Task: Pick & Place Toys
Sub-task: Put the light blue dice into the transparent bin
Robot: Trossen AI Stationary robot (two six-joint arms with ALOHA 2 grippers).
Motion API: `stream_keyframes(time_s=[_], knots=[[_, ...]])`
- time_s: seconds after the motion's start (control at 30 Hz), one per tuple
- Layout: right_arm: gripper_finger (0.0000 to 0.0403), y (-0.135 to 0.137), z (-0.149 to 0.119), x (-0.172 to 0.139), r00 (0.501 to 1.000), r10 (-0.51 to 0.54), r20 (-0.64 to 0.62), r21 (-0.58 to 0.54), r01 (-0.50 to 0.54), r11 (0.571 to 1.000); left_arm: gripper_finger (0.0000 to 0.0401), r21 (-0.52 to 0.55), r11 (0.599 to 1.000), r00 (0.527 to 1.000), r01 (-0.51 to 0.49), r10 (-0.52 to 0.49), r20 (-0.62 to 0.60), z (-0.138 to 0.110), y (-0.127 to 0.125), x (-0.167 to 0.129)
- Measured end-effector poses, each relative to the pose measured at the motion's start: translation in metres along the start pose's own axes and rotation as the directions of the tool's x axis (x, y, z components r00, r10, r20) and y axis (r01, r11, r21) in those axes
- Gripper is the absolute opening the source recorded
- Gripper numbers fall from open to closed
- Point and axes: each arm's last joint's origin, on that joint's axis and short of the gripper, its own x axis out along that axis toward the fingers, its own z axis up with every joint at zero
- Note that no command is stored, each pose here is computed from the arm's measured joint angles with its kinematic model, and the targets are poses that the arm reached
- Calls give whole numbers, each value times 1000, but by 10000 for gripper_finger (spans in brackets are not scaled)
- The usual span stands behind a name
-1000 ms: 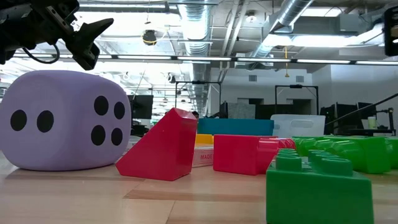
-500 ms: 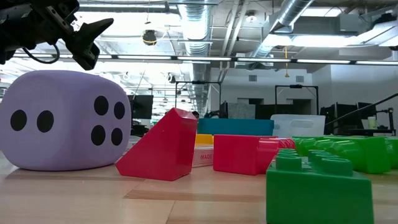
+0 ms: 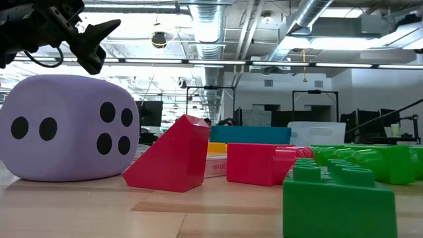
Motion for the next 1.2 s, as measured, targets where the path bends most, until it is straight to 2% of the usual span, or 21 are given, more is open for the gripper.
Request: stream_keyframes(time_s=[0.57,0.93,1.2], knots=[[400,-4,-2,0,1000,-10,-22,69,12,998,223,0,1000,1000,0,0,0,0,0,0],[400,-5,-4,0,999,-11,-37,65,14,998,223,0,1000,1000,0,0,0,0,0,0],[401,-15,-15,28,991,-2,-136,96,15,995,223,0,1000,1000,0,0,0,0,0,0]])
